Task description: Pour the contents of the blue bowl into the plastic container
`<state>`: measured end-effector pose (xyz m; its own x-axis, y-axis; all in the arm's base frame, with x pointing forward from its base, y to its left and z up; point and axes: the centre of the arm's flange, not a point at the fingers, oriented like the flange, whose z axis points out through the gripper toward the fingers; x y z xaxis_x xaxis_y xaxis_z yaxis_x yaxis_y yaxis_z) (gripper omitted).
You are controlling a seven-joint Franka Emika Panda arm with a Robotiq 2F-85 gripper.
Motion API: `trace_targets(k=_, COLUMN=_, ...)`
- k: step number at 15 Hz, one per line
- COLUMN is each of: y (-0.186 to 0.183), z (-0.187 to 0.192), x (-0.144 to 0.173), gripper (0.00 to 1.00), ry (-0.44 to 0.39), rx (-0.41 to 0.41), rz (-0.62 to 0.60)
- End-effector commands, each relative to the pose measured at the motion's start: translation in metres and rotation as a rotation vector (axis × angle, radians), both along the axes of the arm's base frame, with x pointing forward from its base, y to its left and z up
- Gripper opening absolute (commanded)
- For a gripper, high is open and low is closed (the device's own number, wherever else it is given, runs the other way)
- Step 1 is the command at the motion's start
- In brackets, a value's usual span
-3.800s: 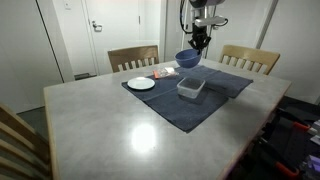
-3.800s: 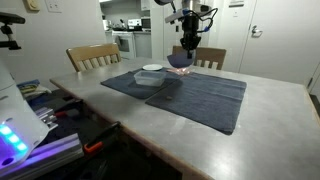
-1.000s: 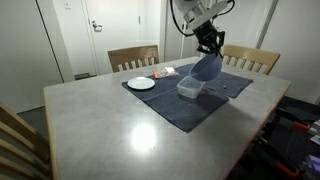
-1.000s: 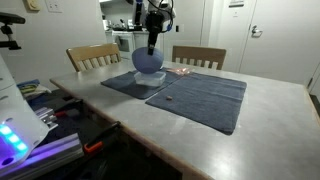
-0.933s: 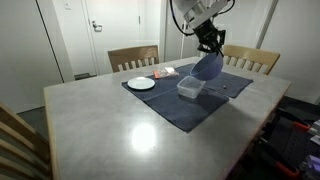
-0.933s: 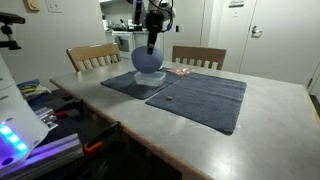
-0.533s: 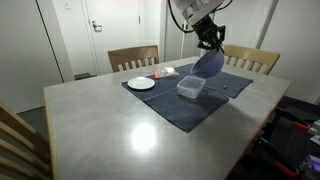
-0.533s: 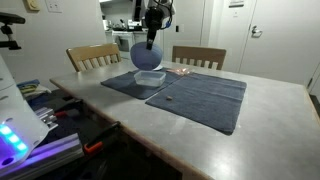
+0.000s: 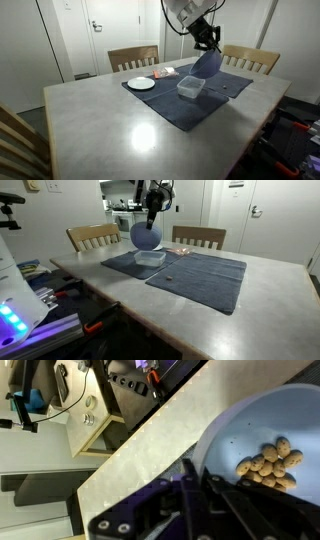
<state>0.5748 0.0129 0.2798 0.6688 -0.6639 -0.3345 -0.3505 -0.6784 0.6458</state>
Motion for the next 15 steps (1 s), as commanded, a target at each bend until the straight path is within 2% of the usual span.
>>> trace_targets(k=1, y=0.003, z=-0.004, x=0.023, gripper=0.01, ry=0.075, rx=-0.007, rz=0.027)
trace_targets(k=15, y=0.015, z=-0.021, x=0.042, gripper=0.01, ry=0.205, rx=-0.015, rz=0.024)
